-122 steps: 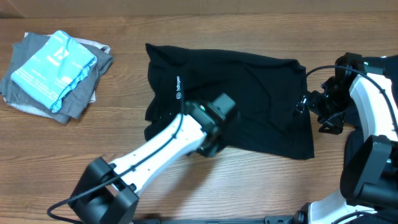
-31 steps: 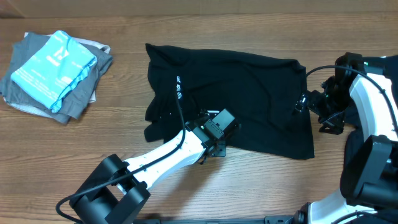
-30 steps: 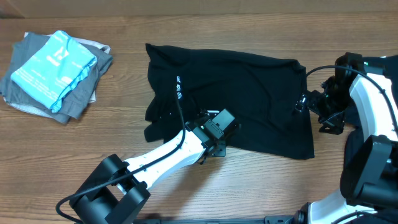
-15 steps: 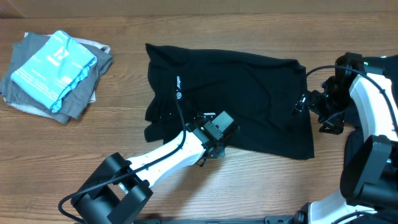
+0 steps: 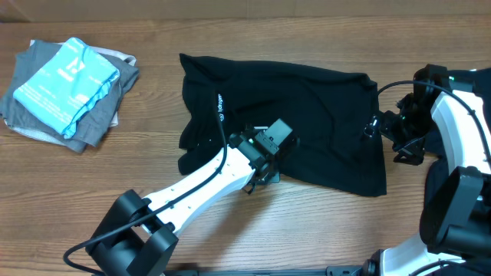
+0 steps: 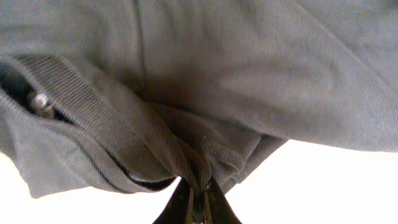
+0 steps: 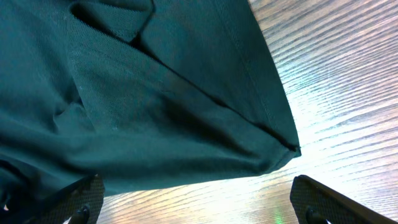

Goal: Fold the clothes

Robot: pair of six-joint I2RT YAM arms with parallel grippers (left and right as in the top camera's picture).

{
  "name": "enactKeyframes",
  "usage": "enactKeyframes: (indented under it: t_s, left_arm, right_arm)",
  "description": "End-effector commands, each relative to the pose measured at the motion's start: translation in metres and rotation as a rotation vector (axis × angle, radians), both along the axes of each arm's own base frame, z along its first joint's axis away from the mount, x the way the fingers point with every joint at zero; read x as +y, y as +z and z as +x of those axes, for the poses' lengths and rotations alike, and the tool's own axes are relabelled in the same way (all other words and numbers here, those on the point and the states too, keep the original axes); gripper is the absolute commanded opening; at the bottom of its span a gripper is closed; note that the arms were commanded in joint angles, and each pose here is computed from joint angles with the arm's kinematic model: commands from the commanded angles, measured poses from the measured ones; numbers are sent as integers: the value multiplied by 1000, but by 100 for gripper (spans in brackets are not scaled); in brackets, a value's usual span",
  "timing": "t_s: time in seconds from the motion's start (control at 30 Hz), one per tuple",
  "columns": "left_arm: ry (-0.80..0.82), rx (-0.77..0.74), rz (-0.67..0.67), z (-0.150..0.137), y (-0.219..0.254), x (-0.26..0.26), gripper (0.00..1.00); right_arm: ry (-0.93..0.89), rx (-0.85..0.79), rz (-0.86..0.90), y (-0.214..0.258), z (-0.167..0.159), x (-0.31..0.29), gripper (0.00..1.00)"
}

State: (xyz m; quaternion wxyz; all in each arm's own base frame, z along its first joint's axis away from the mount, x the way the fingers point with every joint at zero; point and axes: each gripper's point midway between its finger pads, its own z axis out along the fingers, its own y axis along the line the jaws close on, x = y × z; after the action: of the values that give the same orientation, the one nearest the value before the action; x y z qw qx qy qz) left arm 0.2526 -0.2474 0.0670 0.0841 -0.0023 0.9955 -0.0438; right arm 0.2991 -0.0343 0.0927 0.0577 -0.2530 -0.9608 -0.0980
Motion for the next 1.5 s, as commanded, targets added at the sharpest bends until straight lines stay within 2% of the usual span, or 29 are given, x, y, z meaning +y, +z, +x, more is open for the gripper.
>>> enactKeyframes:
  t_s: [0.0,0.17,0.3,0.53,0.73,0.87,0.9,0.97,1.0,1.03,1.2,1.3,1.4,1.47]
  left_arm:
    - [-43,40,-43,-8,14,-6,4]
    - [-58,112,-10,-24,13,4,4]
    - [-93,110,-2,-24,17,4,4]
    - [-76,-39,8,9,17,-2,13]
    - [-60,-112,41,31,-7,-6,15]
    - [-92,-119,53,45,-26,-8,28]
    - [-105,-111,42,47,-26,-8,36]
    - [-97,-101,38,50,-19,-2,61]
    - [-87,-100,37,52,-14,1,69]
    - [-76,-101,37,55,-7,5,73]
    - [-13,-116,20,60,49,31,82]
    - [-3,-89,-7,52,60,38,78]
    - [-19,-45,27,41,52,44,63]
    - [-40,-24,43,34,39,44,56]
  right_arm:
    - [-4,-16,6,4,0,1,100]
    - [-4,-16,6,4,0,1,100]
    - [-4,-16,5,4,0,1,100]
    - [-4,-16,5,4,0,1,100]
    - [-4,-15,6,4,0,1,100]
    - [-4,-15,6,4,0,1,100]
    - [-4,-15,6,4,0,1,100]
    - [-4,-15,6,4,0,1,100]
    - [-4,-15,6,4,0,1,100]
    - [-4,-15,6,4,0,1,100]
    - [-4,-15,6,4,0,1,100]
    - [-5,-15,6,4,0,1,100]
    - [-5,-16,6,4,0,1,100]
    - [-5,-17,5,4,0,1,100]
